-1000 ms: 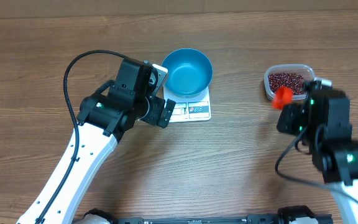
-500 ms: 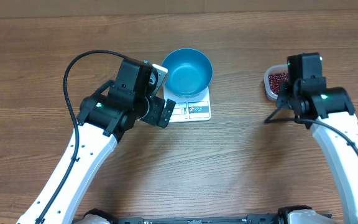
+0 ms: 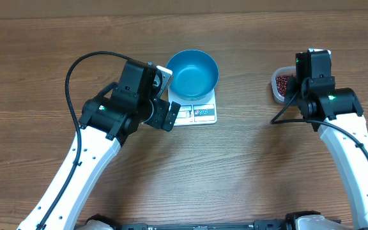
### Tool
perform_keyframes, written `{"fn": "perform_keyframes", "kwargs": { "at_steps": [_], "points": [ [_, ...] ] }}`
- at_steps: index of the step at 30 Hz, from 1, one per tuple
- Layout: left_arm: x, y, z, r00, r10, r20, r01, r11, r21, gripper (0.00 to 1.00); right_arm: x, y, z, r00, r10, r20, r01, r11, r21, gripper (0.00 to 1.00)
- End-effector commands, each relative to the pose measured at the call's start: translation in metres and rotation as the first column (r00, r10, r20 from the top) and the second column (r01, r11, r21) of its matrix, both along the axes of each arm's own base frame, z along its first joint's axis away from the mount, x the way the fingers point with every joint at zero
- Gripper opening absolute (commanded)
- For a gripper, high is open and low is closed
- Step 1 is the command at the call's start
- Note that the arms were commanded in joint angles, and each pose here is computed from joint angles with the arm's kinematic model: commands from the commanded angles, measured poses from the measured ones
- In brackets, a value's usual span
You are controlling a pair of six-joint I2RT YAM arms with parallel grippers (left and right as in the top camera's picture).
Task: Scoop item into bowl and weigh 150g on scale
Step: 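Move the held red cup with the right gripper toward the bean tub, then lower the red cup into the beans and scoop with the right gripper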
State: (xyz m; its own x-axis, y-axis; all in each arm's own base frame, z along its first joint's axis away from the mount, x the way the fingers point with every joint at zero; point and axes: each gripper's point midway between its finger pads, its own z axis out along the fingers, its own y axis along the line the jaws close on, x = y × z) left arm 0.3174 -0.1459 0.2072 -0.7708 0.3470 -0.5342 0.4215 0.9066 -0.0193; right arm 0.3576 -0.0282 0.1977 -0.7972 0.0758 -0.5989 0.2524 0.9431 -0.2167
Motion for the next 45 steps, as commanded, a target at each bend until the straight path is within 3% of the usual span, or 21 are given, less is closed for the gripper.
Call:
{"fn": "perform_keyframes", "kwargs": {
  "at_steps": [1, 11, 19, 33, 40, 45],
  "points": [
    [0.003, -0.002, 0.003, 1.0, -0.017, 0.012, 0.017, 1.0, 0.009, 1.0, 0.01, -0.01, 0.011, 0.999, 0.033, 0.01, -0.032, 0.998, -0.058, 0.03],
    [0.003, -0.002, 0.003, 1.0, -0.017, 0.012, 0.017, 1.0, 0.009, 0.99, 0.03, -0.027, -0.001, 0.998, 0.039, -0.044, -0.036, 0.997, 0.062, 0.03],
    [0.003, -0.002, 0.003, 1.0, -0.017, 0.012, 0.017, 1.0, 0.009, 0.99, 0.049, -0.028, -0.007, 0.983, 0.132, -0.126, -0.132, 0.991, 0.01, 0.03],
    [0.003, -0.002, 0.003, 1.0, -0.017, 0.012, 0.017, 1.0, 0.009, 1.0, 0.05, -0.046, -0.064, 0.938, 0.115, -0.327, -0.149, 0.986, -0.08, 0.03],
    [0.003, -0.002, 0.003, 1.0, -0.017, 0.012, 0.017, 1.0, 0.009, 0.99, 0.054, -0.049, -0.066, 0.942, 0.104, -0.32, -0.142, 0.985, -0.098, 0.04],
    [0.003, -0.002, 0.003, 1.0, -0.017, 0.012, 0.017, 1.0, 0.009, 1.0, 0.058, -0.031, -0.072, 0.936, 0.182, -0.301, -0.19, 0.982, 0.003, 0.03]
  ]
}}
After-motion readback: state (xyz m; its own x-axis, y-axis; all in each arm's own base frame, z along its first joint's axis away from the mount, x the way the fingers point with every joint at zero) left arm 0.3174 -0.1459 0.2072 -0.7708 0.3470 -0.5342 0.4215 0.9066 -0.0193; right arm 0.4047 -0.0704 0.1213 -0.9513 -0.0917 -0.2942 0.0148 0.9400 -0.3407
